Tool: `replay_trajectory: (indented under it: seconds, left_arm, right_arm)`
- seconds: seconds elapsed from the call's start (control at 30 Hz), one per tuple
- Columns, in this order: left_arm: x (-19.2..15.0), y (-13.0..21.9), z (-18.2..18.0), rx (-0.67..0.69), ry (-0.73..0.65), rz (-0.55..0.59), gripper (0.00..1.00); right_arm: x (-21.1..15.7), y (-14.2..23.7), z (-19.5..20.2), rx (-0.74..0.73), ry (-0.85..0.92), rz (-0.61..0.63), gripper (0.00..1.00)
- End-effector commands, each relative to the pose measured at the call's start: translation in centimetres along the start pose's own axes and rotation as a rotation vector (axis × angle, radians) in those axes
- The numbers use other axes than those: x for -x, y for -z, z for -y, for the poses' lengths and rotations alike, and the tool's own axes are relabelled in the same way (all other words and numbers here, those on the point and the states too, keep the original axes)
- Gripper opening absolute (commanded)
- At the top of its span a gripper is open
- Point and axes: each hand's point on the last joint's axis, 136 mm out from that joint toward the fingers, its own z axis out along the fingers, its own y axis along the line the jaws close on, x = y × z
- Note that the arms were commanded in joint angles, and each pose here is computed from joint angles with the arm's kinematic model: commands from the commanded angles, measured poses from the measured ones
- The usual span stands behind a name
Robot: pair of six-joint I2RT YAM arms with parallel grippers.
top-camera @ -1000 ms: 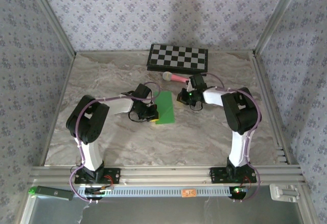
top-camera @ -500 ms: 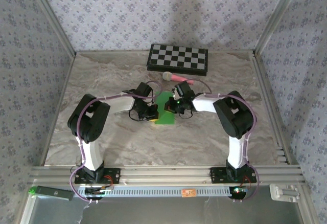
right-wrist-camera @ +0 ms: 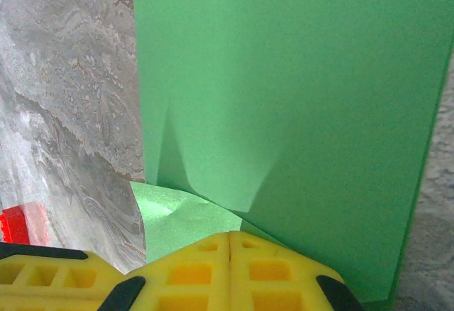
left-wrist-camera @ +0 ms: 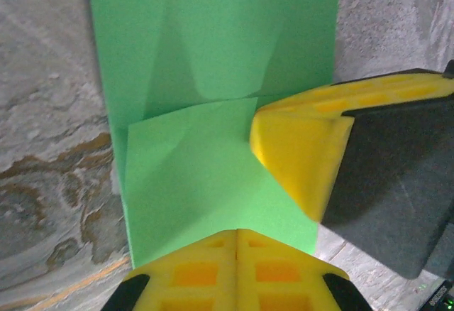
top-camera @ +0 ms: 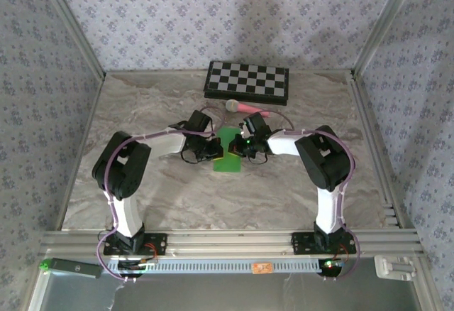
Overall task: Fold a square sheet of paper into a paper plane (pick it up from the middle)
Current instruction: Fold the triangle a second time at the center of the table.
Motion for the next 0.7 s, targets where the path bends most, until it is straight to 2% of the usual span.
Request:
replay_trajectory:
  seconds: [0.0, 0.17, 0.33, 0.67]
  left_arm:
    - [-0.2, -1.2, 0.3, -0.033, 0.020, -0.035, 0.02]
    - [-1.5, -1.8, -0.7, -0.007, 0.019, -0.084, 0.02]
    - [-4.2, -1.9, -3.4, 0.076, 0.020, -0.140, 0.02]
    - [-9.3, 0.1, -5.6, 0.143, -0.019, -0.250, 0.02]
  right_arm:
    - [-2.6, -1.3, 4.8, -0.142, -0.079, -0.069, 0.00]
    - [-2.9, -1.5, 5.5, -0.172, -0.090, -0.077, 0.00]
    - [-3.7, -1.7, 7.4, -0.251, -0.114, -0.107, 0.00]
    - [-4.7, -1.7, 10.3, -0.340, -0.148, -0.142, 0.00]
